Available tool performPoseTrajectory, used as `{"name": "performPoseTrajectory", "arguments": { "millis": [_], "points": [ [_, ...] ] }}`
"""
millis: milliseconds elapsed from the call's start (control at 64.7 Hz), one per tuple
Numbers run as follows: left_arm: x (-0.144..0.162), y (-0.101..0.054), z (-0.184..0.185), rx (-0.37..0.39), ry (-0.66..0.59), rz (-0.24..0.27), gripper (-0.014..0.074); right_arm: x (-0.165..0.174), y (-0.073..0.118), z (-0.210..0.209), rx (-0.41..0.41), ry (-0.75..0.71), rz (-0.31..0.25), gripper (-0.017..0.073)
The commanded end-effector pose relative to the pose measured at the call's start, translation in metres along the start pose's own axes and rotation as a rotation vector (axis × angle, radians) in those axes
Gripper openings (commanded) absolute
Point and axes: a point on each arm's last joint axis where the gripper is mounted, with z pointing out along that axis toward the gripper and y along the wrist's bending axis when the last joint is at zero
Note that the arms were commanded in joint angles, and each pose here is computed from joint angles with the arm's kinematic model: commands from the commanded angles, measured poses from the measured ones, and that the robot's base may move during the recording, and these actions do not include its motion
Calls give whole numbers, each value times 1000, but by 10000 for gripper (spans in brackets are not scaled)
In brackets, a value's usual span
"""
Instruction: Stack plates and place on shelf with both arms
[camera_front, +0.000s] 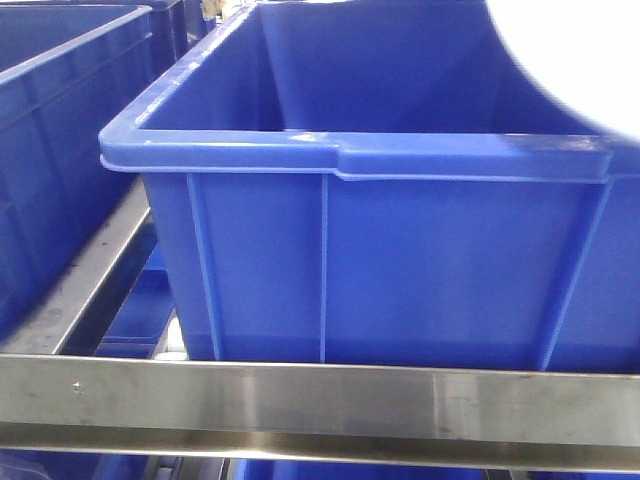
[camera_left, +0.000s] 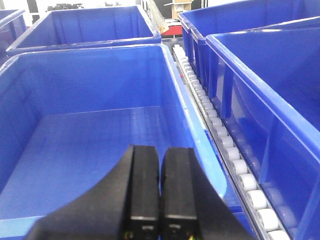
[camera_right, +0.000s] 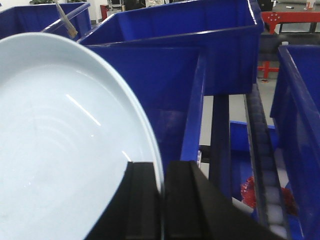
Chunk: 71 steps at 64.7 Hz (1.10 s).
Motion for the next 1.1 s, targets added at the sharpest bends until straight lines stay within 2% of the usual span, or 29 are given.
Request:
{"name": "performPoseTrajectory", "arguments": {
  "millis": [0, 155, 309, 433, 588, 649, 881, 1020, 1082],
  "points": [
    [-18, 2, -1, -12, -112, -15, 82, -34, 5, 17, -27, -129, 12, 53],
    [-18, 2, -1, -12, -112, -15, 82, -42, 17, 65, -84, -127, 13, 53],
    [-18, 2, -1, -12, -112, -15, 82, -33, 28, 117, -106, -103, 9, 65],
    [-18, 2, -1, -12, -112, -15, 82, -26, 30, 149, -97, -126, 8, 143],
    [-18, 2, -1, -12, -112, -15, 82, -15, 32, 176, -92, -97, 35, 298],
    [-18, 2, -1, -12, -112, -15, 82, -16, 32, 179, -93, -113, 35, 313],
    [-18, 2, -1, -12, -112, -15, 82, -26, 32, 166, -98, -137, 27, 281],
    [-18, 2, -1, -12, -112, -15, 82, -35, 29, 149, -96, -99, -46, 108],
    [-18, 2, -1, -12, -112, -15, 82, -38, 26, 140, -89, -71, -51, 43]
  ]
}}
